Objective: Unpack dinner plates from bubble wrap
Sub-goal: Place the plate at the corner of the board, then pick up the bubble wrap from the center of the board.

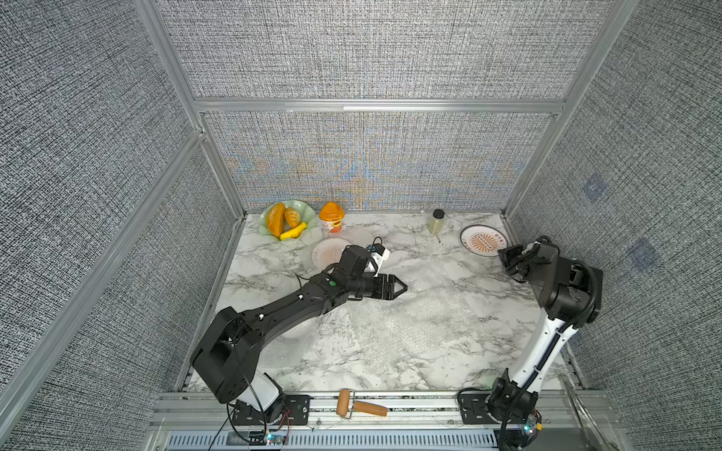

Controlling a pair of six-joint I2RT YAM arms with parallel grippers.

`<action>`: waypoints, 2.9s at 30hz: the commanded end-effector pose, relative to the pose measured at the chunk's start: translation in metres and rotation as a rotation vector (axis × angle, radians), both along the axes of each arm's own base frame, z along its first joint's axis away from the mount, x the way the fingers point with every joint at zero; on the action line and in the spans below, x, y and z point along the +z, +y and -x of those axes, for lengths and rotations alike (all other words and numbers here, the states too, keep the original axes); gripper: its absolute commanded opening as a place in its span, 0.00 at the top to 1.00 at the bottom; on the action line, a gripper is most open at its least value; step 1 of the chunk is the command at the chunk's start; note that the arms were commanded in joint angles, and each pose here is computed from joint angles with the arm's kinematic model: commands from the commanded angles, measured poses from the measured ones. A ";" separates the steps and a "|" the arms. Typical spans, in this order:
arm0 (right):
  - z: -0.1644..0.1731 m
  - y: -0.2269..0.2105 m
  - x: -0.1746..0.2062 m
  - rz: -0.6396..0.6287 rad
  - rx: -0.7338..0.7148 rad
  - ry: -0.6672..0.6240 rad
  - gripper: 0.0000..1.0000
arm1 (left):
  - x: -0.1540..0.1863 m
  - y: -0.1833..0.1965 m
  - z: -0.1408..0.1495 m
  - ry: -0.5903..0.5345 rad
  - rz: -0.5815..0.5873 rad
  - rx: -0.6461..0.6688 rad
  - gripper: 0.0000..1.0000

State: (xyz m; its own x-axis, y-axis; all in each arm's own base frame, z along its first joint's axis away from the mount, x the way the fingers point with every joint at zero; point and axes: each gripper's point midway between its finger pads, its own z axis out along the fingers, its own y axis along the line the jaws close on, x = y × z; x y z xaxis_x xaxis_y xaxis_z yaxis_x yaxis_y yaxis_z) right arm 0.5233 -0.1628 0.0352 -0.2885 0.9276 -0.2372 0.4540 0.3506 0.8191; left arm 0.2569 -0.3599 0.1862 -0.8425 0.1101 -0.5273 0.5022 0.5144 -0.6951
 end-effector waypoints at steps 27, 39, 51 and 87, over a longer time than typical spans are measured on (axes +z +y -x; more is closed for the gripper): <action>0.065 0.003 0.038 -0.038 -0.100 0.072 0.04 | 0.008 0.061 -0.020 -0.058 -0.146 0.246 0.18; 0.104 0.081 0.100 0.070 0.088 -0.038 0.01 | 0.005 0.172 -0.040 -0.123 -0.298 0.648 0.09; 0.151 0.182 0.099 0.049 0.402 -0.051 0.01 | 0.007 0.260 -0.136 -0.191 -0.201 0.914 0.07; 0.171 0.283 0.119 0.038 0.708 -0.127 0.01 | -0.185 0.258 -0.202 0.279 -0.097 0.551 0.47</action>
State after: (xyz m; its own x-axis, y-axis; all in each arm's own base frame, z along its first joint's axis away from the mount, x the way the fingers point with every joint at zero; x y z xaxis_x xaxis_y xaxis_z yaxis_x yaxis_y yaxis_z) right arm 0.3442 0.1122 0.1478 -0.7875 0.5321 -0.3111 0.0431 0.5510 0.8334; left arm 0.4835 -0.0995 0.0280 -0.8446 -0.3384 -0.4148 0.0560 0.7147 -0.6971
